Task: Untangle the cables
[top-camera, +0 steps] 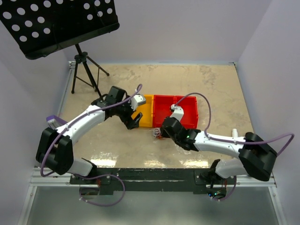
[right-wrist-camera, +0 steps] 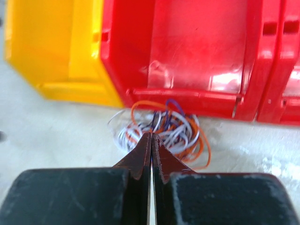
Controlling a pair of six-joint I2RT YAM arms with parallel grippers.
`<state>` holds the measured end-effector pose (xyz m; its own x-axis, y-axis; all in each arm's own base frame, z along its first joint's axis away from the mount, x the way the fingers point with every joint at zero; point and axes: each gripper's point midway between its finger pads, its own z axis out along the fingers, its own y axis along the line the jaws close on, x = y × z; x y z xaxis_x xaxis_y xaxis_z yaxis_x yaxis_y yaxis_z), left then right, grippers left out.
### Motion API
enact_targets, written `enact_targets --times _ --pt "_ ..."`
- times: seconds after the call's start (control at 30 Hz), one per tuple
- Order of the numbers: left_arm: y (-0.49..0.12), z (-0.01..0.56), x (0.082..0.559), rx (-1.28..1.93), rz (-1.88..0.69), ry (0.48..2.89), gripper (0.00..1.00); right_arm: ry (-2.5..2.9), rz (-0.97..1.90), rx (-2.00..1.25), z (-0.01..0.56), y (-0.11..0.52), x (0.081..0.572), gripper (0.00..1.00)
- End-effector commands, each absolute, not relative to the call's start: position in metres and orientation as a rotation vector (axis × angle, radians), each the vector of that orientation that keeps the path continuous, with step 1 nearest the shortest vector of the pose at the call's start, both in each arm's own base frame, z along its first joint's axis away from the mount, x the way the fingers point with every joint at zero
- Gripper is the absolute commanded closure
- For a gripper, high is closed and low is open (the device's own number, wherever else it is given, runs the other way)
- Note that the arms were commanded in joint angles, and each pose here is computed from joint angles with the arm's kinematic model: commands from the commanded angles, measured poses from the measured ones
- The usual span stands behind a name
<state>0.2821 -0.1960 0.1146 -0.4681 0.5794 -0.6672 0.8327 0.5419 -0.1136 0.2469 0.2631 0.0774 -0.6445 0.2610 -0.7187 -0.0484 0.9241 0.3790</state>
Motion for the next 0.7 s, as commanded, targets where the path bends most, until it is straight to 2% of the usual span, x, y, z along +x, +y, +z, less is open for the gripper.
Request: enact_targets --times 0.0,0.1,0.23,0.27,0.3,0.37,0.4,0.5,0.67 --pt "-0.235 0.115 0.251 1.312 -0.666 2.082 0.0 2.231 0.592 0.185 0.092 0.263 0.224 1.0" --pt "-0.255 0.109 0.237 1.414 -0.667 2.037 0.0 2.255 0.572 0.224 0.087 0.245 0.211 1.0" --pt "-0.271 0.106 0.244 1.45 -0.644 2.013 0.0 2.239 0.542 0.27 0.091 0.227 0.207 0.98" --pt "-0.274 0.105 0.247 1.449 -0.646 2.016 0.0 2.234 0.533 0.28 0.093 0.226 0.208 0.78" --pt "-0.277 0.106 0.251 1.443 -0.643 2.013 0.0 2.237 0.522 0.283 0.091 0.226 0.209 0.65" --pt "-0.281 0.104 0.257 1.435 -0.637 2.013 0.0 2.251 0.484 0.321 0.084 0.225 0.211 0.48" --pt "-0.282 0.104 0.259 1.43 -0.637 2.015 0.0 2.274 0.453 0.324 0.076 0.226 0.212 0.45" --pt "-0.283 0.103 0.259 1.429 -0.639 2.024 0.0 2.277 0.382 0.326 0.068 0.228 0.22 0.42" --pt "-0.273 0.098 0.258 1.431 -0.593 2.031 0.0 2.263 0.358 0.3 0.061 0.233 0.228 0.49"
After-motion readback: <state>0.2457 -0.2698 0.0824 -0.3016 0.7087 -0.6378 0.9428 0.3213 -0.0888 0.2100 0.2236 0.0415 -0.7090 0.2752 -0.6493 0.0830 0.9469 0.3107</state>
